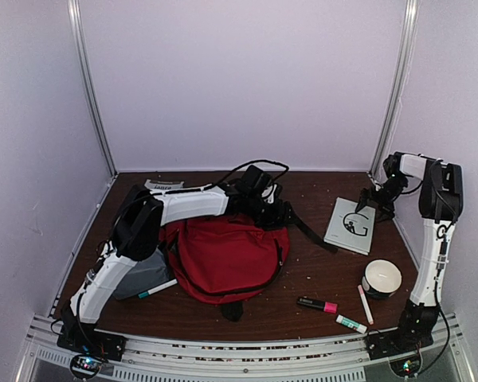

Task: Pack the student bag
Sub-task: Move the book to the corner of the board.

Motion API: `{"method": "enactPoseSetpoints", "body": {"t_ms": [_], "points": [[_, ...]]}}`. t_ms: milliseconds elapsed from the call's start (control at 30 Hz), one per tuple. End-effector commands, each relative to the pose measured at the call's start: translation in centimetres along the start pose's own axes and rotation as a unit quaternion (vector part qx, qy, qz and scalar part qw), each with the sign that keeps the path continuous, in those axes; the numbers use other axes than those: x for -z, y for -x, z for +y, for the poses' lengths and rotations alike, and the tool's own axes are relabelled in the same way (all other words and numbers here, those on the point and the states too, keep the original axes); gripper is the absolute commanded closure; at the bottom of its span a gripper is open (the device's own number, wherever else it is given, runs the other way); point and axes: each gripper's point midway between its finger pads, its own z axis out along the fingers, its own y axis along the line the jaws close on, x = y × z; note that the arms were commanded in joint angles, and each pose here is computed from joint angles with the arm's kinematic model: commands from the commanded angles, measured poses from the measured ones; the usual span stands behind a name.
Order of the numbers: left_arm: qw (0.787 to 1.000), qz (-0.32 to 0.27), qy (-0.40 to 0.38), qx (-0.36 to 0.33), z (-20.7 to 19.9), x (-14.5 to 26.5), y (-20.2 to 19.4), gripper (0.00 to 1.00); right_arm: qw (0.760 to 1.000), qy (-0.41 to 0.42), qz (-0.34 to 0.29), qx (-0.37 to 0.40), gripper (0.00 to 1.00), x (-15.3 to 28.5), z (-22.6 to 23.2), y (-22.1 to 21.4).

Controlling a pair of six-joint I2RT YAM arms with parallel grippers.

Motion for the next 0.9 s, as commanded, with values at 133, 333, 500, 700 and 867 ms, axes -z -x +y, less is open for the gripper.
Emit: {"method": "enactPoseSetpoints", "body": {"t_ms": [133, 333, 500, 700, 867], "points": [[1.000, -0.024, -0.002, -0.003, -2.2, 3.4, 2.1, 0.31, 0.995, 0.078, 0.067, 0.005, 0.12, -3.8, 5.0, -2.0], [0.998, -0.055, 0.010, 0.005, -0.5, 3.1, 3.8, 0.30, 0.989, 0.077, 0.083, 0.097, 0.15, -4.3, 9.4, -2.9], [0.997, -0.080, -0.007, 0.003, -1.3, 2.3, 6.0, 0.16, 0.982, 0.040, 0.089, 0.159, 0.16, -3.9, 10.2, -3.7], [0.996, -0.066, -0.041, 0.035, -1.8, 1.3, 5.4, 0.03, 0.969, 0.075, 0.137, 0.190, 0.19, -3.8, 12.1, -7.2], [0.993, -0.030, -0.110, 0.043, -4.5, -0.6, 3.4, 0.08, 0.960, 0.080, 0.170, 0.208, 0.23, -4.3, 12.7, -10.1]]}}
